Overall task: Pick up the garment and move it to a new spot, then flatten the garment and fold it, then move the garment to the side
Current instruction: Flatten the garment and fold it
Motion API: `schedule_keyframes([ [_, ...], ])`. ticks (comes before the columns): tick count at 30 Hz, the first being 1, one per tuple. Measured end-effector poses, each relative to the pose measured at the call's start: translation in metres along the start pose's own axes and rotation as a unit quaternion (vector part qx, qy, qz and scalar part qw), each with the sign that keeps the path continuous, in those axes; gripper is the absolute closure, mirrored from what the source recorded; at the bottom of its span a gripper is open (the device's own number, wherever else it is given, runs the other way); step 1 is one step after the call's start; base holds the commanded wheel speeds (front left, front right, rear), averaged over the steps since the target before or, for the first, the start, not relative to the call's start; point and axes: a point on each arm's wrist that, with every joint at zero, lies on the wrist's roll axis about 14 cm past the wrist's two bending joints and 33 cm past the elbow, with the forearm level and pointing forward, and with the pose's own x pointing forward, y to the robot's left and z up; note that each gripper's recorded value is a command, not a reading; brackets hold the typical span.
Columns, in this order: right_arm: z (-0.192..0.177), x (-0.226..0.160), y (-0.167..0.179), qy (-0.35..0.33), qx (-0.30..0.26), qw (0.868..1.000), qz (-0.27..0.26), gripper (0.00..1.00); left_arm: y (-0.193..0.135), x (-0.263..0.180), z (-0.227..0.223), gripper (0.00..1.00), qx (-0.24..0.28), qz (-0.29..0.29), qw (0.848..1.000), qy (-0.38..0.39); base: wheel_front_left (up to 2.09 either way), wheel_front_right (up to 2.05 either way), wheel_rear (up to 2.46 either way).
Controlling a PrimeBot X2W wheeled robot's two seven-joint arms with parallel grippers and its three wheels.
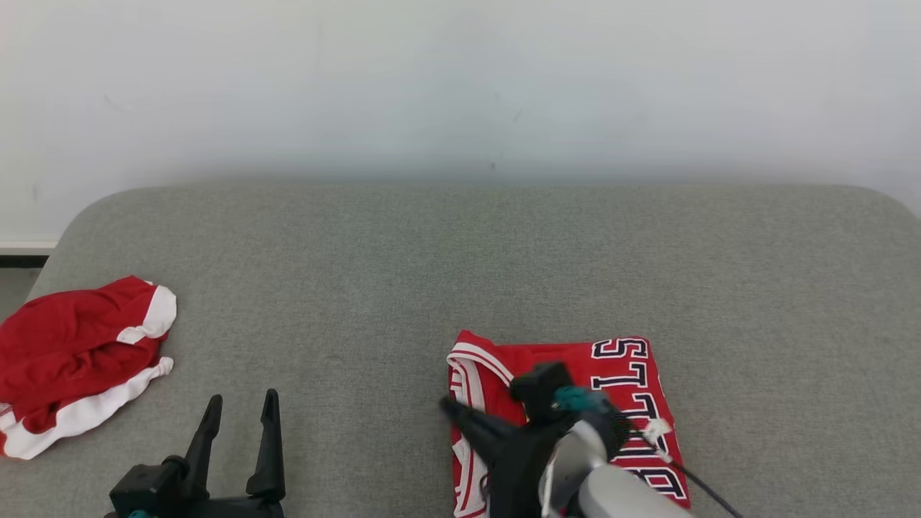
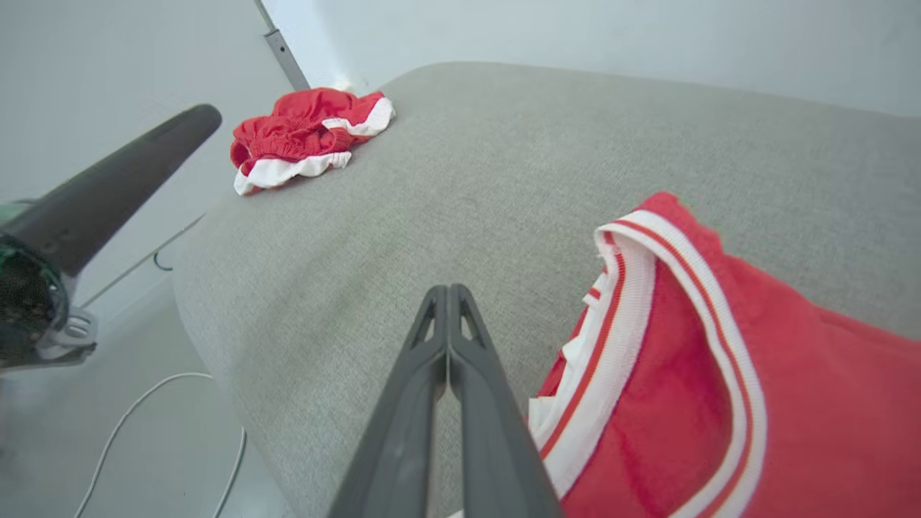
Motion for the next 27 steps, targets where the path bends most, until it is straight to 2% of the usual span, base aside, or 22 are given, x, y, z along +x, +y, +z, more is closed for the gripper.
schedule_keyframes([
  [2,0.017,-0.006,-0.016,-0.039,0.002,0.999,-0.024,1.0,-0.002,0.0,0.001,0.0,0.0,-0.003,1.0,-0.002,0.0,0.0,0.0],
  [3,0.025,-0.011,-0.027,-0.058,-0.001,0.998,-0.04,0.61,-0.003,0.0,0.001,0.0,0.0,-0.005,1.0,-0.002,0.0,0.0,0.0],
  [4,0.033,-0.016,-0.039,-0.077,-0.004,0.995,-0.058,0.0,-0.005,0.001,0.001,0.0,-0.001,-0.007,1.0,-0.002,0.0,0.0,0.0],
  [8,0.056,-0.045,-0.078,-0.156,0.004,0.98,-0.125,0.0,-0.01,0.003,0.002,0.0,0.001,-0.014,1.0,-0.004,0.0,0.0,0.0],
  [12,0.062,-0.08,-0.109,-0.201,0.008,0.961,-0.188,0.0,-0.015,0.007,0.006,0.0,0.002,-0.022,1.0,-0.011,0.0,0.0,0.0],
  [20,0.04,-0.14,-0.149,-0.202,0.013,0.937,-0.286,0.0,-0.025,0.01,0.009,0.0,-0.002,-0.033,0.999,-0.016,0.0,0.0,0.0],
  [27,0.025,-0.173,-0.163,-0.195,0.006,0.925,-0.326,0.0,-0.028,0.008,0.009,0.0,-0.002,-0.036,0.999,-0.016,0.0,0.0,0.0],
])
